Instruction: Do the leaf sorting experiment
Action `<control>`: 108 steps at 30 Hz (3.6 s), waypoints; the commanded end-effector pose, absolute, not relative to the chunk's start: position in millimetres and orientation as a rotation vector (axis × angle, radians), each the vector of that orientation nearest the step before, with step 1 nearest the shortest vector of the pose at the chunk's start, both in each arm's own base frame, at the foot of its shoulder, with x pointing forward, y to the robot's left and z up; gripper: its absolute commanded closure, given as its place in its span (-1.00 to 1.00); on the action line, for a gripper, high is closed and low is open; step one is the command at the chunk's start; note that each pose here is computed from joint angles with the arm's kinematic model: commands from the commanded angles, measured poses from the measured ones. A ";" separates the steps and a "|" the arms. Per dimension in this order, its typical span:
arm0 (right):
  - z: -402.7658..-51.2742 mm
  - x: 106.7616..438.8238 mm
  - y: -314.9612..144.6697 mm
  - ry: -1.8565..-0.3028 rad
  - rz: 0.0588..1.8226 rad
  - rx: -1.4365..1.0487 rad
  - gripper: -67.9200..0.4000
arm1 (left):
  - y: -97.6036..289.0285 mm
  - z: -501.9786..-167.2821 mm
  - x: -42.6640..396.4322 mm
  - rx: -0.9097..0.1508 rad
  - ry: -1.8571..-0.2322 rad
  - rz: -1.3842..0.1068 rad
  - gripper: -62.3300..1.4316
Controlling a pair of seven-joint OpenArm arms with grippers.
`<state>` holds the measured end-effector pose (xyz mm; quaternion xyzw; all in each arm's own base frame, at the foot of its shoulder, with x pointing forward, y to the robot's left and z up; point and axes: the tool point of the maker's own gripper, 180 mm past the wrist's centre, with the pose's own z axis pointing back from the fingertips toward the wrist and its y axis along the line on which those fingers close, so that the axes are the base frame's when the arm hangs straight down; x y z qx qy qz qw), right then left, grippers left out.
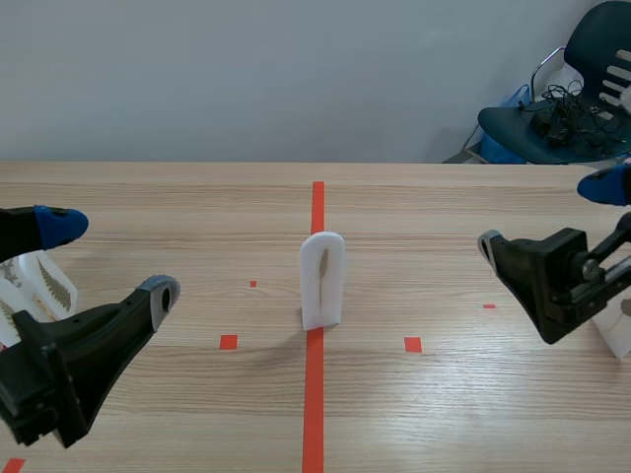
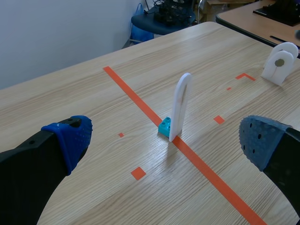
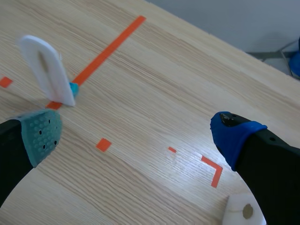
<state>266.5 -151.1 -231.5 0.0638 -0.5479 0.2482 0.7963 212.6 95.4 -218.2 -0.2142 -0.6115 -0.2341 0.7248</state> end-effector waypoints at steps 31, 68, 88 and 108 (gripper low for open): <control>-329.4 339.9 -11.3 -1.155 0.831 0.437 -1.00 | 94.1 -211.4 213.1 -0.485 -1.376 -0.505 -1.00; -346.9 336.0 18.2 -1.110 0.849 0.484 0.82 | 94.1 -211.2 213.2 -0.485 -1.377 -0.505 -1.00; -287.1 319.9 -53.2 -1.145 0.777 0.244 0.94 | 94.1 -211.4 213.1 -0.485 -1.376 -0.505 -1.00; -310.8 284.8 -229.5 -1.058 0.212 -0.050 0.94 | 94.1 -211.3 213.1 -0.485 -1.377 -0.505 -1.00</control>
